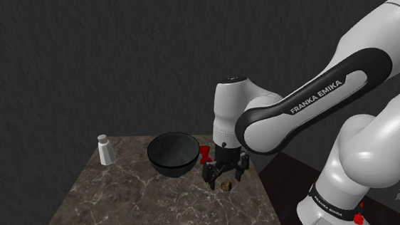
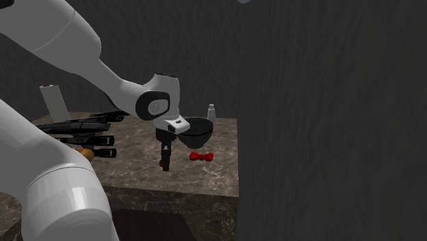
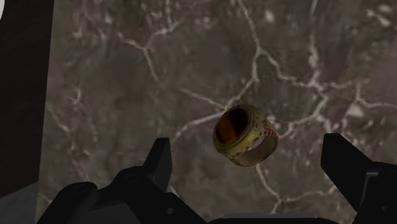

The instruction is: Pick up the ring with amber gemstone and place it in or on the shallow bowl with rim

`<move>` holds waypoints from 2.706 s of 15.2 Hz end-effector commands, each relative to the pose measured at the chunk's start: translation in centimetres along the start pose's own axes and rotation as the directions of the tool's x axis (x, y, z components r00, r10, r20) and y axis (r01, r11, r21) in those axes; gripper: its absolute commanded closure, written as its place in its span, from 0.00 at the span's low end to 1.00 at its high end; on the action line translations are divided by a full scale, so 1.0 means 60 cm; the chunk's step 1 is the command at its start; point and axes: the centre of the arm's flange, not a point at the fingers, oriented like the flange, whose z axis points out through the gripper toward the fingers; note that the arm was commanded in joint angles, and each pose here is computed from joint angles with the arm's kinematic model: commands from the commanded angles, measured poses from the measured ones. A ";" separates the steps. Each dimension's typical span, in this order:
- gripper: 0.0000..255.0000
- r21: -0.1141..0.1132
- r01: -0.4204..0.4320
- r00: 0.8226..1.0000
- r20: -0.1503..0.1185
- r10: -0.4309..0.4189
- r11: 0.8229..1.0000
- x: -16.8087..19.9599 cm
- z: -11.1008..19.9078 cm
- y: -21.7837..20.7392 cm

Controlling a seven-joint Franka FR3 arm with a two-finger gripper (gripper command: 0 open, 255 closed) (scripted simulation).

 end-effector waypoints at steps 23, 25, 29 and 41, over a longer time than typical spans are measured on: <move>1.00 0.000 0.000 1.000 0.000 0.000 1.000 -0.009 -0.087 0.001; 1.00 0.000 0.000 1.000 0.000 0.000 1.000 -0.011 -0.105 0.001; 1.00 0.000 0.000 1.000 0.000 0.000 1.000 -0.015 -0.140 0.001; 1.00 0.000 0.000 1.000 0.000 0.000 1.000 -0.026 -0.245 0.002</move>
